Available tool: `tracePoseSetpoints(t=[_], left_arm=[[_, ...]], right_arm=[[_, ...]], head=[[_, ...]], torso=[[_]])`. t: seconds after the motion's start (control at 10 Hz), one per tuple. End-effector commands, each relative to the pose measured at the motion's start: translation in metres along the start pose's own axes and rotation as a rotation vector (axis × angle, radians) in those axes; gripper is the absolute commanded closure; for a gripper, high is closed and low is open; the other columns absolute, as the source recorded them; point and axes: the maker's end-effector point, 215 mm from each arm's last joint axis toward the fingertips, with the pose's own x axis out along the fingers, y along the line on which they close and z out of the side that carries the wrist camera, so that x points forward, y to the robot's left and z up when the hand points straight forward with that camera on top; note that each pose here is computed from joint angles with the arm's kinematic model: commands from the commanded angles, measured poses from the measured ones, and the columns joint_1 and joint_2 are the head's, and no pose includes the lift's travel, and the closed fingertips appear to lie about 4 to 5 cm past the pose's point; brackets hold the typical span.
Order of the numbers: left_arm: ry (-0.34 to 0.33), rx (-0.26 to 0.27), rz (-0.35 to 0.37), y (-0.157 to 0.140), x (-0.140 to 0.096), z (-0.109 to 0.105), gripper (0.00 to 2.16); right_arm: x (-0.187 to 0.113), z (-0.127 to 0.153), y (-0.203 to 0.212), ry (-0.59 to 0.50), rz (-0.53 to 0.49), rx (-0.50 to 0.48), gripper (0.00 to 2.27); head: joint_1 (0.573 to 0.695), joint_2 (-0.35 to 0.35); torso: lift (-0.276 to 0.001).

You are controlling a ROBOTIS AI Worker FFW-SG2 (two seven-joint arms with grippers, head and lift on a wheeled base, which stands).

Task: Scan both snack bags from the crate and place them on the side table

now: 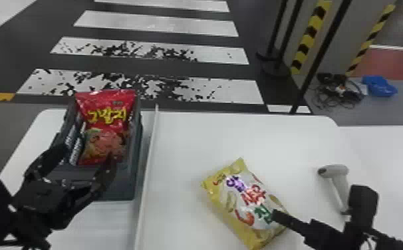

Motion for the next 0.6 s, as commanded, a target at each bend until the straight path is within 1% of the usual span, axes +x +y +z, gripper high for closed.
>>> tracePoseSetpoints(t=[0.0,0.2,0.4,0.5], left_arm=[[0.003,-0.001,-0.001,0.000,-0.001,-0.001,0.08],[0.003,-0.002,-0.004,-0.002,-0.001,-0.002,0.08],[0.009,-0.004,-0.005,-0.003,-0.001,-0.005,0.08],[0.012,-0.005,-0.005,-0.003,-0.001,-0.006,0.08]], right_arm=[[0.001,-0.002,0.002,0.016,0.026,0.030,0.08],[0.002,-0.011,0.003,0.060,0.061,0.075,0.08],[0.008,-0.009,-0.005,0.063,0.078,0.128,0.08],[0.011,-0.007,-0.002,0.065,0.113,0.158,0.08]], head=[[0.695,-0.109],[0.695,-0.101],[0.695,-0.101],[0.695,-0.106]], torso=[[-0.095],[-0.095],[-0.095],[-0.095]])
